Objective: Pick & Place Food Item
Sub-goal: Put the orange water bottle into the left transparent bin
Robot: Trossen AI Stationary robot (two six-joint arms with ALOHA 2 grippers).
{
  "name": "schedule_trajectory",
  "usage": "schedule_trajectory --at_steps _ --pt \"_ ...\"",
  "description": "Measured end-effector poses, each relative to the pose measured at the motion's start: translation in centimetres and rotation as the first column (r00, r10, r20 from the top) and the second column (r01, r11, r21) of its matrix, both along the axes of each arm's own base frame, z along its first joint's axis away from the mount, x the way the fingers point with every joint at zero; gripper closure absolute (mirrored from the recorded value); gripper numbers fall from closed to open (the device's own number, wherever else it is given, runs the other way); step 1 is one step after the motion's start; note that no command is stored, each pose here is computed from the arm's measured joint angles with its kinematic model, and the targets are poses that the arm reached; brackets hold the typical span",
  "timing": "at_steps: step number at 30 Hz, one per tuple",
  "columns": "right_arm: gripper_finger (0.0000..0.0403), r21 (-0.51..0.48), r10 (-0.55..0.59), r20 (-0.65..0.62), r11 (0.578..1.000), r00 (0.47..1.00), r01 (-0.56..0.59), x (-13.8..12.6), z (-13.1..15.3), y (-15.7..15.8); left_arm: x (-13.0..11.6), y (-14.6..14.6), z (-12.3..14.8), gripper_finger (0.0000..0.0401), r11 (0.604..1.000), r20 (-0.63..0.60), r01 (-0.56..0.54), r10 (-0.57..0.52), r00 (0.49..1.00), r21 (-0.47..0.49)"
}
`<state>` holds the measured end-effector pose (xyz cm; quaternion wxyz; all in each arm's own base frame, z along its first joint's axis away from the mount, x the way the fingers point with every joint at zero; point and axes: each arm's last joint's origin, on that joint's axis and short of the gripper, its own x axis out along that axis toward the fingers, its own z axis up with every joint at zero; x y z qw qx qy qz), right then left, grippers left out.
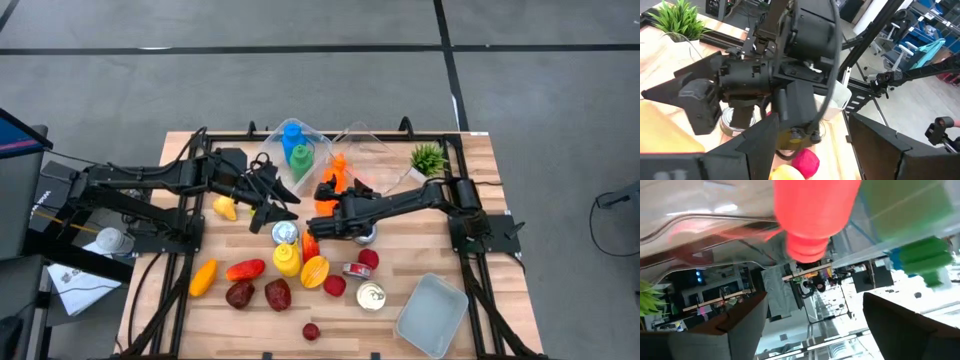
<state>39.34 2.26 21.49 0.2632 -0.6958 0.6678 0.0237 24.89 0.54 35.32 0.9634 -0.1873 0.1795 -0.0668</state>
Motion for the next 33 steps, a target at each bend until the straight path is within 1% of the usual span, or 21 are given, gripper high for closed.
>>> schedule_trajectory --at_steps 3,7,9,10,11,12,13,14,15,16,17,18,19,20,21,22,23,26,29,30,33 --pt "0.0076 0.007 -0.001 0.08 1.0 0.997 0.001 0.3 0.6 0.9 0.0 0.0 0.0 0.017 1.0 0.0 0.0 0.0 1.0 0.0" --pt "0.0068 0.017 -0.012 0.288 1.0 0.957 0.007 0.9 2.9 2.7 0.0 0.0 0.0 0.017 1.0 0.0 0.0 0.0 1.0 -0.001" --pt "0.0067 0.05 -0.038 0.415 0.999 0.909 0.019 1.1 4.6 3.7 -0.1 0.0 0.0 0.017 1.0 0.001 -0.001 0.001 1.0 -0.003" --pt "0.0067 0.076 -0.066 0.497 0.997 0.865 0.032 1.1 5.7 4.1 -0.1 0.0 0.1 0.017 1.0 0.003 -0.001 0.001 1.0 -0.003" --pt "0.0067 0.115 -0.11 0.591 0.992 0.799 0.051 1.1 6.8 4.5 -0.2 0.0 0.1 0.017 1.0 0.007 -0.002 0.002 1.0 -0.006" --pt "0.0069 0.166 -0.169 0.683 0.983 0.711 0.074 0.9 8.0 4.8 -0.2 0.0 0.2 0.017 1.0 0.009 -0.003 0.003 1.0 -0.01" --pt "0.0071 0.245 -0.255 0.774 0.965 0.579 0.097 0.7 9.2 4.9 -0.2 0.0 0.2 0.017 1.0 0.007 -0.004 0.005 1.0 -0.013" --pt "0.0074 0.36 -0.373 0.834 0.926 0.408 0.111 0.5 10.5 5.0 -0.3 0.0 0.3 0.017 1.0 0.007 -0.006 0.006 1.0 -0.017" --pt "0.0077 0.494 -0.507 0.834 0.862 0.219 0.115 0.1 11.6 4.9 -0.5 0.0 0.4 0.017 1.0 0.01 -0.008 0.008 1.0 -0.023" --pt "0.008 0.634 -0.64 0.768 0.765 0.026 0.112 -0.3 12.6 4.6 -0.6 0.0 0.6 0.017 0.999 0.026 -0.011 0.012 1.0 -0.033" --pt "0.0082 0.76 -0.746 0.649 0.641 -0.147 0.104 -0.6 13.3 4.1 -0.7 0.0 0.8 0.017 0.999 0.036 -0.012 0.013 0.999 -0.038" --pt "0.0084 0.852 -0.811 0.519 0.518 -0.27 0.079 -0.7 13.8 3.6 -1.0 0.0 0.9 0.017 0.999 0.034 -0.013 0.015 0.999 -0.041" --pt "0.0084 0.913 -0.855 0.398 0.405 -0.332 0.051 -0.6 14.2 3.2 -1.1 -0.1 1.0 0.017 0.999 0.042 -0.013 0.015 0.999 -0.043" --pt "0.0084 0.952 -0.881 0.29 0.304 -0.373 0.022 -0.4 14.4 3.0 -1.2 -0.1 1.3 0.017 0.999 0.062 -0.012 0.015 0.998 -0.042" --pt "0.0083 0.972 -0.892 0.203 0.233 -0.403 -0.025 0.0 14.4 3.0 -1.4 -0.1 1.5 0.017 0.999 0.07 -0.012 0.015 0.997 -0.042" --pt "0.0082 0.979 -0.897 0.145 0.191 -0.417 -0.072 0.4 14.5 3.1 -1.6 -0.1 1.6 0.017 0.999 0.078 -0.012 0.015 0.997 -0.042" --pt "0.0081 0.981 -0.899 0.115 0.169 -0.422 -0.095 0.8 14.3 3.4 -1.9 -0.1 1.9 0.017 0.999 0.089 -0.012 0.016 0.996 -0.044" --pt "0.0078 0.988 -0.885 0.099 0.142 -0.455 -0.061 1.2 13.0 3.9 -2.7 -0.1 2.3 0.017 0.998 0.1 -0.015 0.021 0.995 -0.058" --pt "0.0078 0.989 -0.844 0.112 0.145 -0.525 -0.022 1.0 11.9 3.3 -3.6 -0.2 3.0 0.017 0.998 0.132 -0.015 0.023 0.991 -0.064" --pt "0.0079 0.989 -0.833 0.122 0.145 -0.54 0.0 0.8 11.5 3.0 -4.1 -0.2 3.0 0.017 0.997 0.116 -0.018 0.026 0.993 -0.075" --pt "0.0082 0.989 -0.829 0.146 0.134 -0.539 0.061 0.7 9.7 3.0 -5.2 -0.3 3.8 0.017 0.996 0.156 -0.016 0.029 0.987 -0.082"
